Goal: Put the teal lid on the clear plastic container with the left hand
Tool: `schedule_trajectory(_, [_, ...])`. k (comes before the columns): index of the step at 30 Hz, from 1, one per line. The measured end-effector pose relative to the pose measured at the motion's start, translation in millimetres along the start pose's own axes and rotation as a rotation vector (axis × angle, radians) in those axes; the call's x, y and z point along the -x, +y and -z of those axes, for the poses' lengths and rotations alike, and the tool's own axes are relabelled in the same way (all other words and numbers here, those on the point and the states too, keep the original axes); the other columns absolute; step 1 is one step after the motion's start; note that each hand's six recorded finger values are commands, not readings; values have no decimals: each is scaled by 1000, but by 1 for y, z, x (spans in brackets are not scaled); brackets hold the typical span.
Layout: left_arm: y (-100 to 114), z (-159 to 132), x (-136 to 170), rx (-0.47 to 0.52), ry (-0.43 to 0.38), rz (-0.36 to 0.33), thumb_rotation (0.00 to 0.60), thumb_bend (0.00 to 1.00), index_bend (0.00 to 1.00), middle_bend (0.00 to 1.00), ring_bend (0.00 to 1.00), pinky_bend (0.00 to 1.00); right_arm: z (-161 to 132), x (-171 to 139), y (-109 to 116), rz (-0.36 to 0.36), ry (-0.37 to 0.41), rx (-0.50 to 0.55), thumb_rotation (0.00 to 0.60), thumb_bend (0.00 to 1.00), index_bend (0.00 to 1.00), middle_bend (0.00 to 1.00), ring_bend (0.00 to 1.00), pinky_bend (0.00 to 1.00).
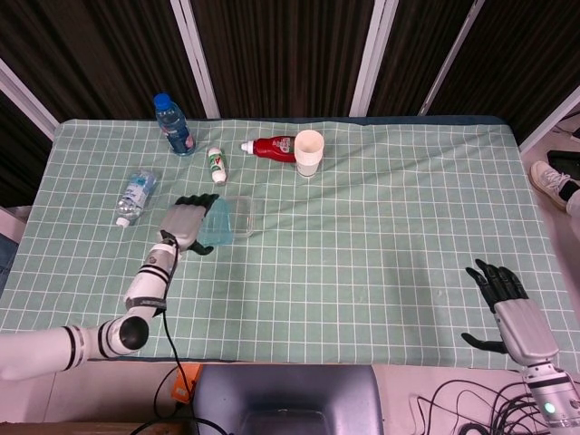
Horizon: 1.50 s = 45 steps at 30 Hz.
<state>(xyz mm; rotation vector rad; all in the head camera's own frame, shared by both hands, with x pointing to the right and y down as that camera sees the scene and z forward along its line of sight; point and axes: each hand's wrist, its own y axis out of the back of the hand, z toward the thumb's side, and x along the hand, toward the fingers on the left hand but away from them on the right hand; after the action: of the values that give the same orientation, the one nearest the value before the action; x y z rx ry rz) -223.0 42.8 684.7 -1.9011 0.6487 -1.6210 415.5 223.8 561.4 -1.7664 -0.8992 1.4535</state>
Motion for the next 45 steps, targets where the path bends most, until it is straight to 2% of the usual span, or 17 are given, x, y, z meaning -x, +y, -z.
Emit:
schedule_trajectory(8, [-8,-18,-23,-13,18,18,600,284,3,663,620,548,-1,-1,-3,-15,9,-5,600,118,0,0,0,0])
schedule_trajectory(14, [-4,-24,-36,-32,34,24,600,285,0,662,620,546,-1,0,-3,-18,10,-5,600,118,0,0,0,0])
schedule_trajectory(20, [-5,-32,-47,-40,9,47,600,287,0,662,616,525,0,0,-3,-17,6,-2,600,119,0,0,0,0])
schedule_trajectory(27, [-12,-42,-63,-93,-32,86,600,288,0,661,612,517,2,1,-2,-15,-3,1,600,118,0,0,0,0])
schedule_trajectory(33, [-15,-43,-71,-153,-43,101,600,288,0,663,611,517,6,2,-1,-14,-17,5,600,119,0,0,0,0])
schedule_trajectory(36, [-12,-41,-75,-184,-37,86,600,288,0,663,612,517,6,3,-1,-15,-18,3,600,118,0,0,0,0])
schedule_trajectory(45, [-6,-33,-76,-164,-31,90,600,287,0,664,612,515,7,4,-1,-13,-27,1,600,118,0,0,0,0])
